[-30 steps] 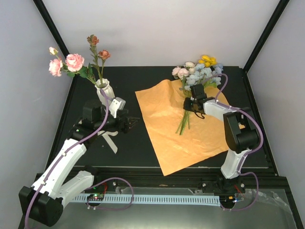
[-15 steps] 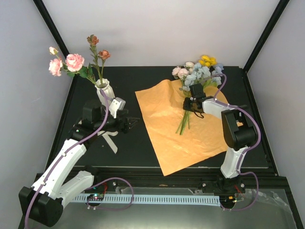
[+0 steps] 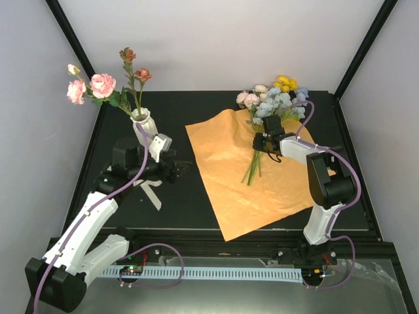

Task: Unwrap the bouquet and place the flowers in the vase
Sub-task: Pick up the fake flower from the wrapping paper.

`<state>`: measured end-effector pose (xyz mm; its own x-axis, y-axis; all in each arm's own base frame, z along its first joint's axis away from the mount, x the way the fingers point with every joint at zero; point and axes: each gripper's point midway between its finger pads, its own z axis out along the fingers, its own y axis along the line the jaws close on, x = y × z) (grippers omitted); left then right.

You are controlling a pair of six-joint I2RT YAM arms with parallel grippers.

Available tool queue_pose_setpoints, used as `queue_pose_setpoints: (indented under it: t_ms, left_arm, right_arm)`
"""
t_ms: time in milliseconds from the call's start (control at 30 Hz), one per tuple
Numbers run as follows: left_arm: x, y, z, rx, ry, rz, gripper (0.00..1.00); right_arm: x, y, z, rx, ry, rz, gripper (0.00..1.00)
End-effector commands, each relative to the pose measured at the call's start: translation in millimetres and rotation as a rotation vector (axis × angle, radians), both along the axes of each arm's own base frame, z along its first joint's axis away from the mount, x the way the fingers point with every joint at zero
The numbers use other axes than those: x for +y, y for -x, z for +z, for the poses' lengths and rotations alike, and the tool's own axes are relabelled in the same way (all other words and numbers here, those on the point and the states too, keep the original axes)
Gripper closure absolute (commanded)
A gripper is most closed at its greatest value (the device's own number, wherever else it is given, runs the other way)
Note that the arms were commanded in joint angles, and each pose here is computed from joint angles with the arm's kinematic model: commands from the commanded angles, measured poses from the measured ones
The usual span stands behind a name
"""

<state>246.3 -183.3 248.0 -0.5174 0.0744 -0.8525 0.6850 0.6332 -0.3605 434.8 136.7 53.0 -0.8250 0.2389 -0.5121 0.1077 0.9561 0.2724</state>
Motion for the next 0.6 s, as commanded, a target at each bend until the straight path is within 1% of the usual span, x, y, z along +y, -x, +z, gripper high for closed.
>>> queue_pose_setpoints:
  t_ms: [0, 200, 567]
  left_arm:
    - [-2.2, 3.2, 7.3, -0.035, 0.009, -0.021, 0.01]
    - [-2.1, 3.3, 8.2, -0.040, 0.010, -0.021, 0.01]
    - [-0.1, 2.7, 8.4, -0.045, 0.008, -0.006, 0.01]
  right_arm:
    - [-8.8, -13.9, 15.6, -0.071, 0.003, -0.047, 0.83]
    - [-10.1, -24.8, 13.0, -0.061, 0.019, -0.051, 0.75]
    - [-4.5, -32.8, -6.6, -0.027, -0.018, -0.024, 0.77]
